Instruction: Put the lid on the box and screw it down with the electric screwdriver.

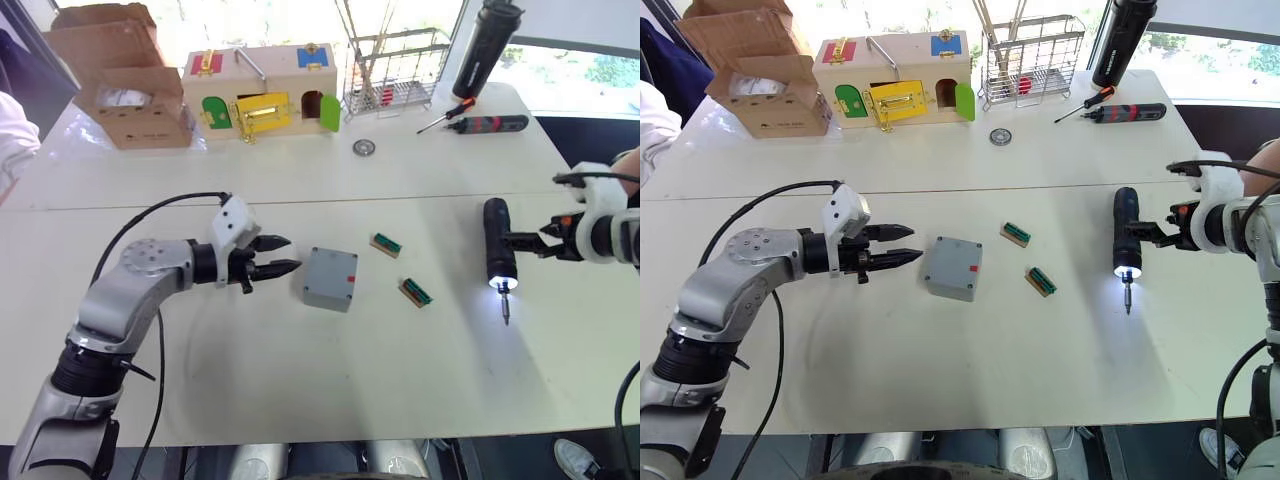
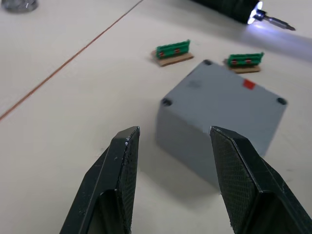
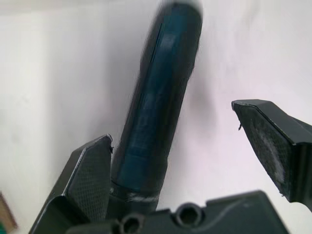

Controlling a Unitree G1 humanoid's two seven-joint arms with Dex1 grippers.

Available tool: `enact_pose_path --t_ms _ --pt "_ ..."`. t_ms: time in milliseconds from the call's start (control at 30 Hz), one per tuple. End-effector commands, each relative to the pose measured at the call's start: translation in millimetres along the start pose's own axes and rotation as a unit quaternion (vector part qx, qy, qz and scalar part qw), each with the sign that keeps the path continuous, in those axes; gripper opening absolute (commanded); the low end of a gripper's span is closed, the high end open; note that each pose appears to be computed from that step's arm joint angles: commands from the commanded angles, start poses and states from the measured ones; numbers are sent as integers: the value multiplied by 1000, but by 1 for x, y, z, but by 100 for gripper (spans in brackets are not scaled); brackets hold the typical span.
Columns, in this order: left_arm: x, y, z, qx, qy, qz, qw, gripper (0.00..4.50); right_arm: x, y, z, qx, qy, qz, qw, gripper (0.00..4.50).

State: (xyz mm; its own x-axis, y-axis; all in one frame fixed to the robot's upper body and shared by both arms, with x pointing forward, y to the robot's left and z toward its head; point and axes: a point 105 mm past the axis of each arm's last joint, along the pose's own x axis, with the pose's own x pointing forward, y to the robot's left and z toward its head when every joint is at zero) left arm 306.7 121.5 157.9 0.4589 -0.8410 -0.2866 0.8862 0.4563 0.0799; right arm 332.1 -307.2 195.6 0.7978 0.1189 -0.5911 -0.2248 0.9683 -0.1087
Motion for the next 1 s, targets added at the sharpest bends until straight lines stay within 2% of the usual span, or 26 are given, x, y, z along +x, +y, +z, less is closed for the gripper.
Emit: enact_pose_path --t_ms 33,133,200,333,400,567,667,833,1000 --pt "-13 1 -3 -29 -4 6 1000 233 -19 12 31 -29 -106 5 994 446" --pt "-24 -1 -15 -67 3 8 998 233 -36 40 51 -52 -226 56 971 446" --pt "-31 -3 -23 -84 10 16 996 233 -45 61 48 -68 -279 92 953 446" --pt "-43 -10 -35 -111 21 21 993 233 -42 103 -3 -78 -229 183 953 446" --pt "-48 -14 -45 -126 32 28 991 233 -41 120 -30 -49 -202 227 951 446" --pt "-58 -33 -63 -158 50 25 986 233 -44 134 -88 -48 -121 269 954 446" --pt "-62 -43 -72 -171 63 25 983 233 -49 140 -102 -36 -99 293 950 446" --pt "-63 -45 -76 -199 57 36 978 233 -51 147 -116 -53 -59 325 942 446" --pt "-66 -42 -80 -190 70 45 978 233 -46 151 -115 -47 -67 332 940 446"
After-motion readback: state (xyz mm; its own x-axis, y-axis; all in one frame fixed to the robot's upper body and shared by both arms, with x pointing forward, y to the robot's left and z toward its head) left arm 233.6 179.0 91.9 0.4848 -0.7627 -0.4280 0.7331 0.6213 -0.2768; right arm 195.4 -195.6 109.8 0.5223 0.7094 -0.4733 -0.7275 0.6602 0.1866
